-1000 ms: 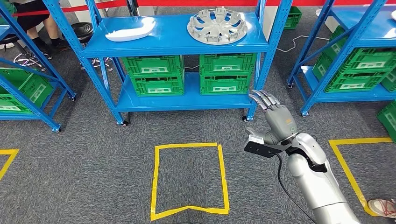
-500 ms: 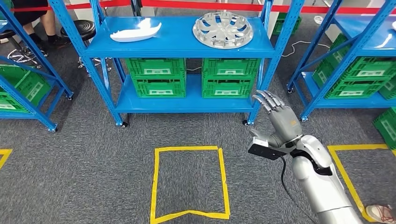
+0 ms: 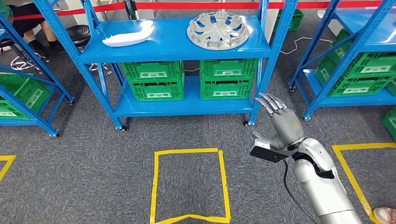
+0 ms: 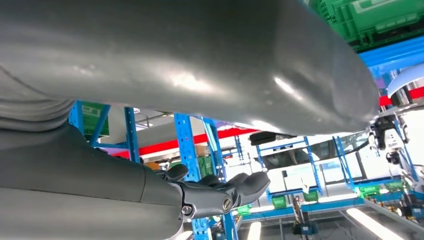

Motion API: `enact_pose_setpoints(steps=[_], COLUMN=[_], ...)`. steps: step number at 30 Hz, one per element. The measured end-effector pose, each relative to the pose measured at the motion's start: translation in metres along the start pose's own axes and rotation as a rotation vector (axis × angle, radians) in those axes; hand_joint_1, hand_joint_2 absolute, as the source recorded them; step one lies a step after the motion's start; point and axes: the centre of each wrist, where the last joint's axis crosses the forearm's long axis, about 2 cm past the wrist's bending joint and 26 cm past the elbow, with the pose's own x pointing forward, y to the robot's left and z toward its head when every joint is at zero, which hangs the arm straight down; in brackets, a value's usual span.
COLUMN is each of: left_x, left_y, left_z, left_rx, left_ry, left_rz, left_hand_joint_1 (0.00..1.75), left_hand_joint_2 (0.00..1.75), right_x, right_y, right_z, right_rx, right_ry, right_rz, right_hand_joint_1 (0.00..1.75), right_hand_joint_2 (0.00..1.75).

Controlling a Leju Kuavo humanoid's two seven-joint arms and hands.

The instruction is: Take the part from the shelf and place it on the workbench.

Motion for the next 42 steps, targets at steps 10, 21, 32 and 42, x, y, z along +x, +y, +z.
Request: enact_pose_setpoints(steps=[10, 21, 32, 42], left_x=[0.001, 0.002, 0.002, 0.000], left_y=[0.000, -0.001, -0.001, -0.002], left_z=[0.000, 0.000, 0.000, 0.000], left_rx=[-0.002, -0.005, -0.011, -0.012], left_ry=[-0.003, -0.003, 0.001, 0.009], left_rz=[-0.007, -0.008, -0.014, -0.013], left_hand_joint_1=[0.00, 0.00, 0.00, 0.00], left_hand_joint_2=[0.00, 0.00, 0.00, 0.00], right_x=[0.000, -0.003, -0.001, 0.000], right_y=[-0.001, -0.005, -0.007, -0.011], right_z=[0.000, -0.002, -0.003, -0.007], right_rx=[0.000, -0.006, -0.014, -0.010], right_ry=[-0.002, 0.000, 0.004, 0.015], right_rz=[0.003, 0.011, 0.014, 0.034], right_hand_joint_1=[0.00, 0.00, 0.00, 0.00], right_hand_joint_2=[0.00, 0.00, 0.00, 0.00])
